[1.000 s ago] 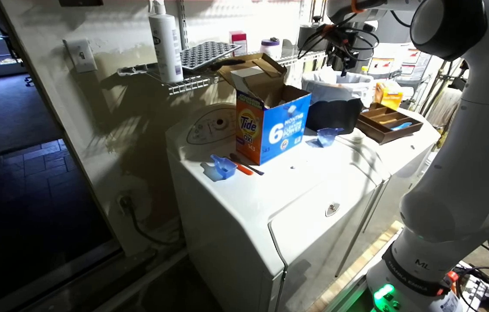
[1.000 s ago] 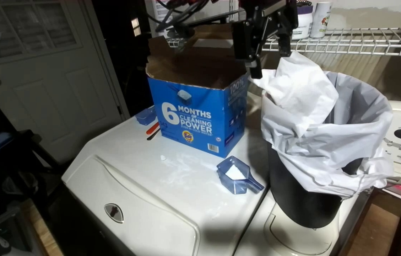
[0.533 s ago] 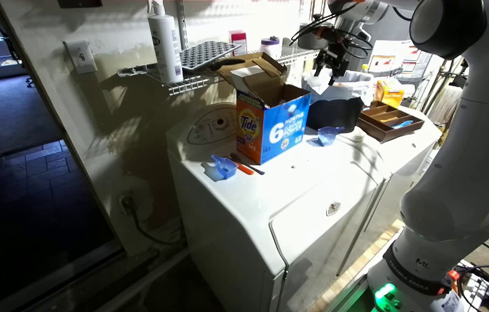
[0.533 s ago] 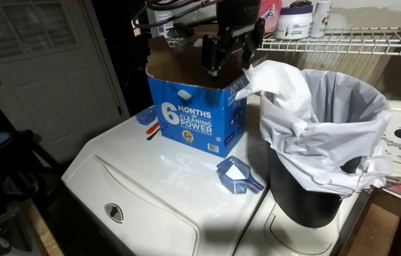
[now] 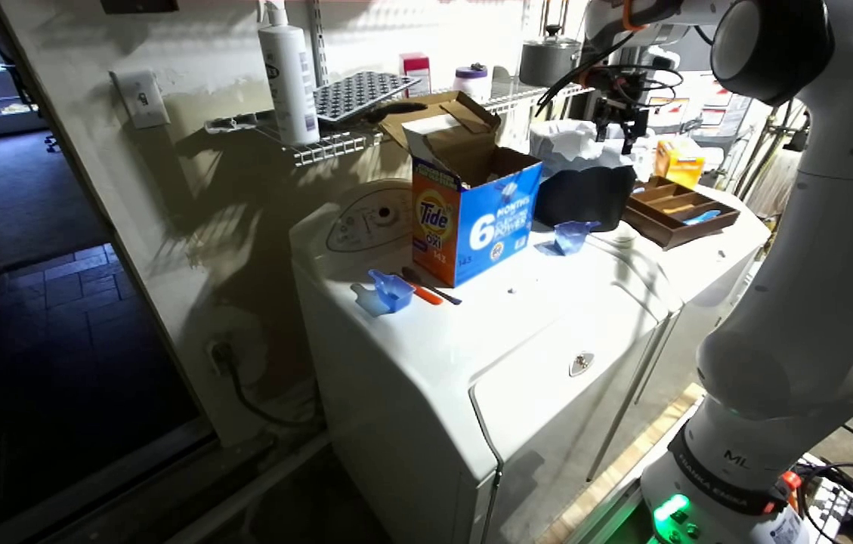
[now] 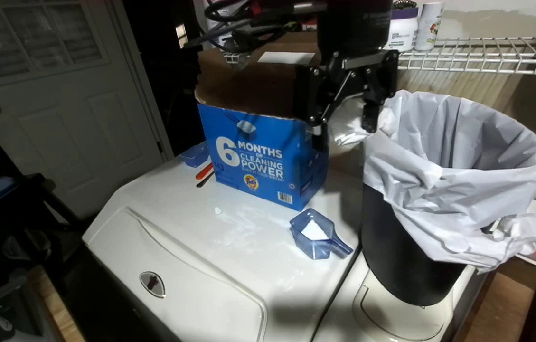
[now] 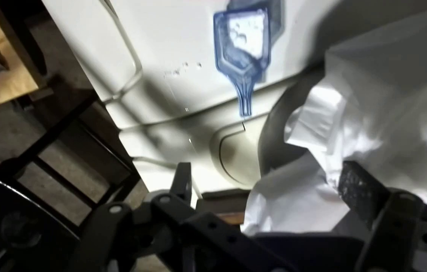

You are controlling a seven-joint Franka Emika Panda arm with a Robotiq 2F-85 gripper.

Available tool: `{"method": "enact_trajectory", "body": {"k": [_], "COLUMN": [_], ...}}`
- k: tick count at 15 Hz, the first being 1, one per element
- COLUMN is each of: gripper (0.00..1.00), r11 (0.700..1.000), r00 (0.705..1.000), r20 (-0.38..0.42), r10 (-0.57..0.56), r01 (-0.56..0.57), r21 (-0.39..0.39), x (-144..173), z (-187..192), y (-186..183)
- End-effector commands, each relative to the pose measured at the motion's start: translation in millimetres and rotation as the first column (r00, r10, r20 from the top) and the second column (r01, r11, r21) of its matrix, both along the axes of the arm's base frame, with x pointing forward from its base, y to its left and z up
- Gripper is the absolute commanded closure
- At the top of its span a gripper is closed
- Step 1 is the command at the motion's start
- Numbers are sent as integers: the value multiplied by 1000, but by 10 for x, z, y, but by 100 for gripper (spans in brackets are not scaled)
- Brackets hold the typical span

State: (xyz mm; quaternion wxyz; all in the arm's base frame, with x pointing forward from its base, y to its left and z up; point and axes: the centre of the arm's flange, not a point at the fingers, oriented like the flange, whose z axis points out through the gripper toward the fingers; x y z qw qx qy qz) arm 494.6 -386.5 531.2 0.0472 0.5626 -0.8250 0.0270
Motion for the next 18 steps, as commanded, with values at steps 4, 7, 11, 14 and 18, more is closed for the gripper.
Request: {"method": "enact_trajectory", "body": {"k": [4,7,11,14,18], "gripper": [0,0,0,0,0], "r11": [954,952,941,935,872], "r00": [994,991,974,950,888], "r20": [98,117,179,152,54], "r10": [51,59,136,273,456], "r01": [-19,-21,-70,-224,-434], "r21": [-299,-306,-332,-275,-225], "x": [119,179,201,170,-1], "z": [366,300,541,860,1278], "y": [-157,-183,9,364,945]}}
